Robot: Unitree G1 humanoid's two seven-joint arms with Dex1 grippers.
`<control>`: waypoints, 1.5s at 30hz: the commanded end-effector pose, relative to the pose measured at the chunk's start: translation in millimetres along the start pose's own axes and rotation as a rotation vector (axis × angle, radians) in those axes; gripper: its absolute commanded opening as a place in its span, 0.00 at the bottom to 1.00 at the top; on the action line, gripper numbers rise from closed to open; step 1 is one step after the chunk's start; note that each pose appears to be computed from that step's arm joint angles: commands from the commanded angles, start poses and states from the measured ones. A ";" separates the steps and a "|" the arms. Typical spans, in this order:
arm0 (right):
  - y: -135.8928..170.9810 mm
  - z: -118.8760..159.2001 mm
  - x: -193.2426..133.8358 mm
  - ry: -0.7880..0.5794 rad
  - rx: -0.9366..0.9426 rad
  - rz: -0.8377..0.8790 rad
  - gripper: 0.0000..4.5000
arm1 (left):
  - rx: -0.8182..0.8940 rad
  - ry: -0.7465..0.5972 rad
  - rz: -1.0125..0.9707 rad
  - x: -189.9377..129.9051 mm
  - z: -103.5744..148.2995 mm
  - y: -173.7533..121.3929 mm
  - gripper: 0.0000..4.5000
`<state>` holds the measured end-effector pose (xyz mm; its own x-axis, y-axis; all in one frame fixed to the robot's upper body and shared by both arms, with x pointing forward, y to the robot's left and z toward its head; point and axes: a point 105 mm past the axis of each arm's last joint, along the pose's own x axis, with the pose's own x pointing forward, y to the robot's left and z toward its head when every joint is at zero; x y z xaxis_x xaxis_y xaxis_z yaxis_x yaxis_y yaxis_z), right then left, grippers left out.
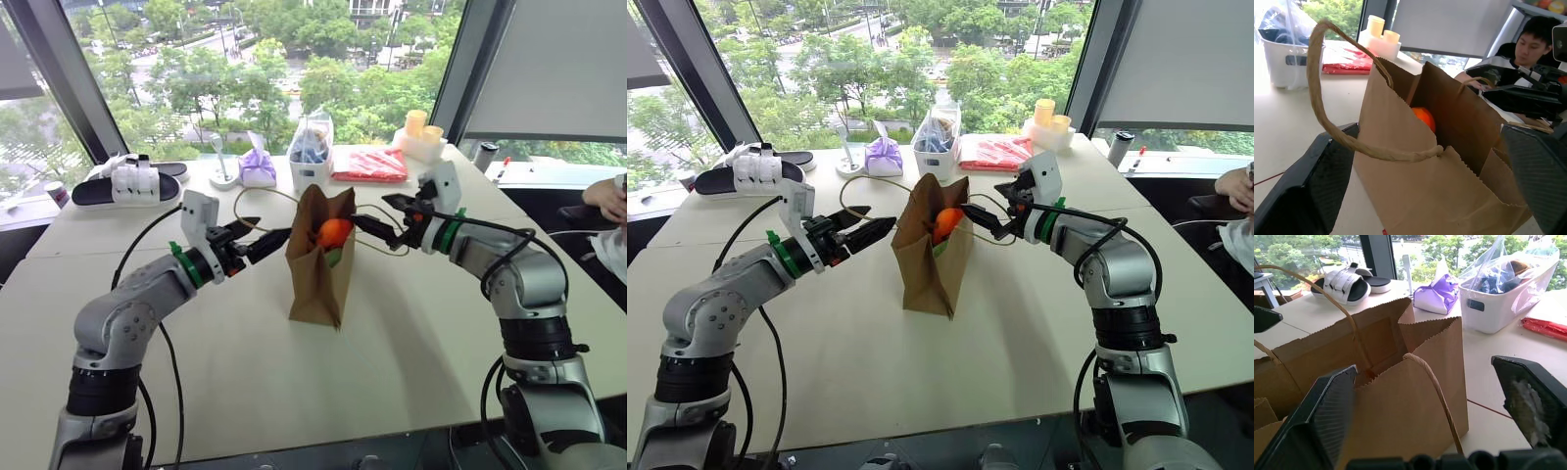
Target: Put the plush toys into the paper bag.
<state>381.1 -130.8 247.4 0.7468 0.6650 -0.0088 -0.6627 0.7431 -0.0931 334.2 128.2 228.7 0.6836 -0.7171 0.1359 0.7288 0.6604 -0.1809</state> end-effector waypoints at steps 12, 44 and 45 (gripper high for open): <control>-70.6 48.1 -51.1 -0.182 0.063 -0.288 1.00 | 0.027 0.118 -0.094 -30.3 -25.7 -25.3 0.98; 37.5 -49.7 25.6 0.012 0.129 -0.006 1.00 | 0.072 0.137 -0.110 12.6 -49.1 -38.5 0.98; 37.8 -49.2 25.7 0.010 0.128 -0.005 0.94 | 0.080 0.142 -0.091 12.6 -50.8 -35.8 0.99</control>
<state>378.9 -94.9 178.0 0.7612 0.6444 -0.0733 -0.6411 0.7647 0.0653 313.8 83.5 183.3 0.5904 -0.8070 -0.0108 0.7997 0.5867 -0.1274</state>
